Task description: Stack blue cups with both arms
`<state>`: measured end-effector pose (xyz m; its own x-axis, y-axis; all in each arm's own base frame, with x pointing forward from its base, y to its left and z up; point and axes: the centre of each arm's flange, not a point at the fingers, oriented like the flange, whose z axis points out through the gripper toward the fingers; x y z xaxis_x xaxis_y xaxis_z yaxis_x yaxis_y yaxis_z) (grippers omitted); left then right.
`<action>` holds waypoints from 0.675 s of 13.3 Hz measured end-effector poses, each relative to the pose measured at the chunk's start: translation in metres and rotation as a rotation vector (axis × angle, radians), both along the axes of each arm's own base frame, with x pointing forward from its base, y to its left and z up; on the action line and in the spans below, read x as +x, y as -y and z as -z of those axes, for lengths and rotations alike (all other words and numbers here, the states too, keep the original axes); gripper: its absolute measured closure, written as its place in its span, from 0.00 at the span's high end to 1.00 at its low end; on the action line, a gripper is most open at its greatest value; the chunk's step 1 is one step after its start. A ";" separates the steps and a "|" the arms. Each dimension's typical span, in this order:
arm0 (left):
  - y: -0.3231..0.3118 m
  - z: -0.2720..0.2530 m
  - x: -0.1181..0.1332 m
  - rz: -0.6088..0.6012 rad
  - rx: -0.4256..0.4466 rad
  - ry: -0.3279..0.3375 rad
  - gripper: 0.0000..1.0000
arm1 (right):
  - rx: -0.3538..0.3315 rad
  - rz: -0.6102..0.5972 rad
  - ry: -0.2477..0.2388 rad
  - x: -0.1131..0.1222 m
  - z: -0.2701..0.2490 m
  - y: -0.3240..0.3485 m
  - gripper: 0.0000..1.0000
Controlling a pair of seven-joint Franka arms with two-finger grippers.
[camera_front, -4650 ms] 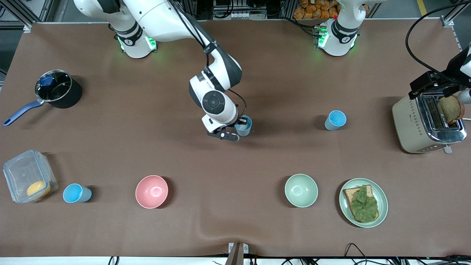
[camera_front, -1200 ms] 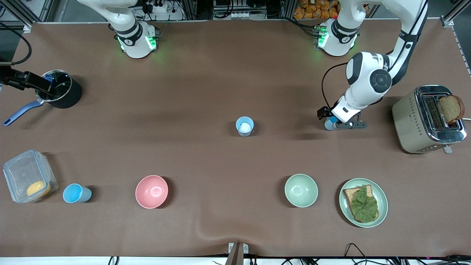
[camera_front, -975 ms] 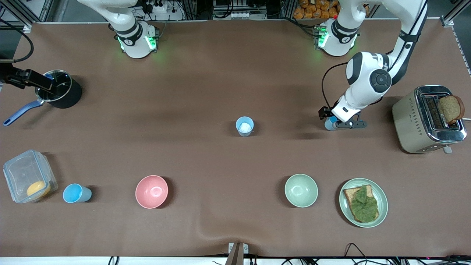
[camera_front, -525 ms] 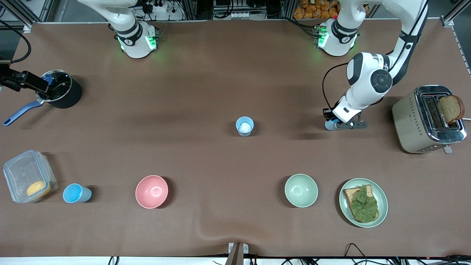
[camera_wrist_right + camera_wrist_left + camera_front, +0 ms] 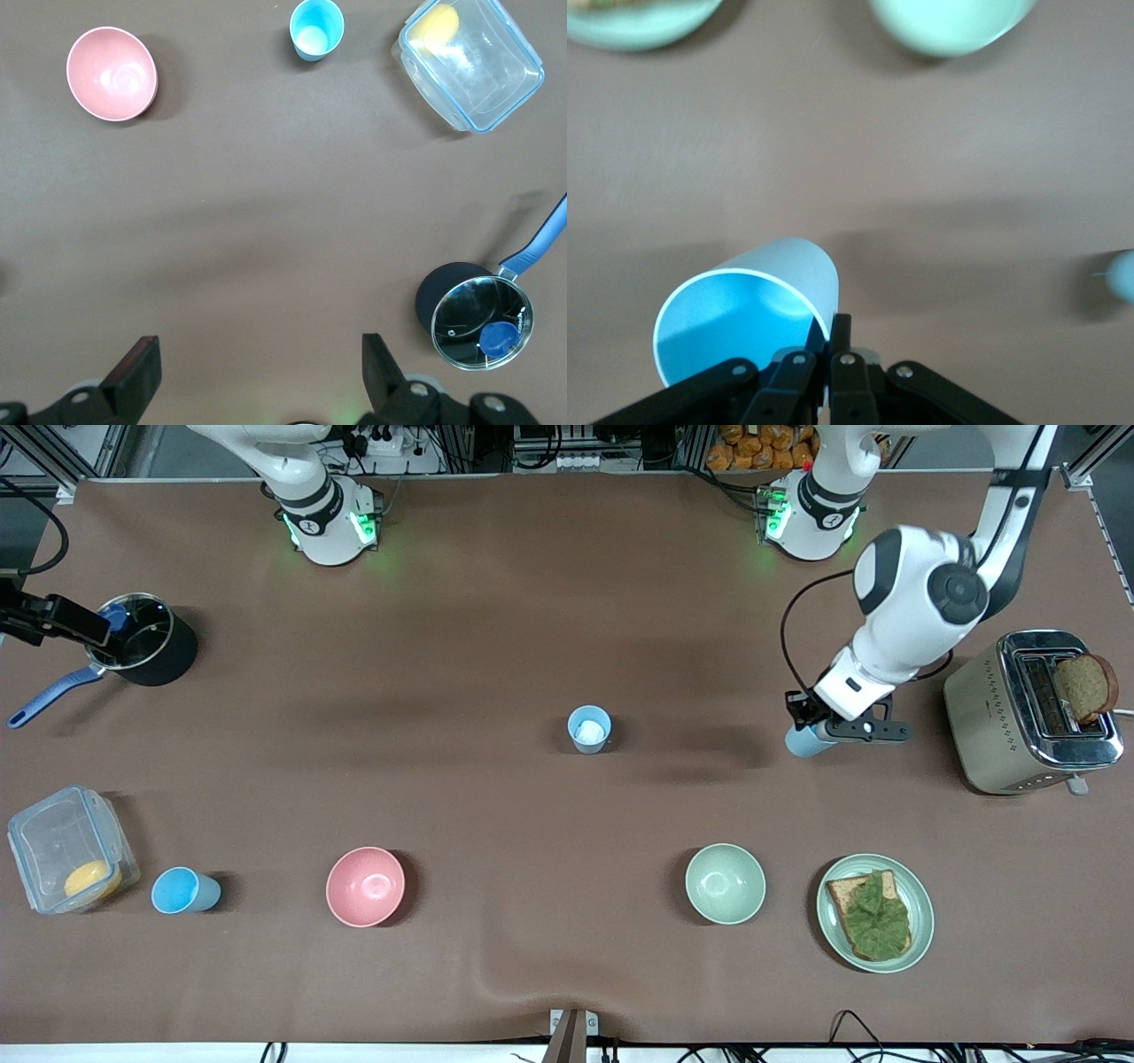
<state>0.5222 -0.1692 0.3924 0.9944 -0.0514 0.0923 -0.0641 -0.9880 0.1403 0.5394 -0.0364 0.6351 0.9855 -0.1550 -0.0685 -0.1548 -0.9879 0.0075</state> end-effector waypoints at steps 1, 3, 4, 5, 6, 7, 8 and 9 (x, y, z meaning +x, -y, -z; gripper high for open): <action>0.028 -0.027 0.002 0.019 -0.016 0.029 0.03 | 0.000 -0.003 0.000 0.000 0.000 -0.002 1.00; 0.083 -0.058 -0.006 0.053 -0.047 0.063 0.03 | 0.000 -0.008 -0.001 0.000 0.001 -0.004 1.00; 0.112 -0.065 -0.014 0.034 -0.064 0.062 0.03 | 0.000 -0.008 -0.002 0.000 0.001 -0.004 1.00; 0.140 -0.067 -0.023 0.000 -0.082 0.051 0.03 | 0.000 -0.007 -0.002 0.000 0.001 -0.004 1.00; 0.169 -0.068 -0.032 -0.029 -0.098 0.036 0.03 | 0.000 -0.006 -0.003 0.000 0.001 -0.004 1.00; 0.196 -0.065 -0.041 -0.035 -0.108 0.021 0.03 | 0.000 -0.006 -0.003 0.000 0.001 -0.003 1.00; 0.220 -0.058 -0.048 -0.021 -0.112 0.005 0.03 | 0.000 -0.006 -0.003 0.000 0.002 -0.003 1.00; 0.243 -0.046 -0.056 0.005 -0.108 -0.014 0.03 | 0.000 -0.005 -0.004 0.000 0.002 -0.003 1.00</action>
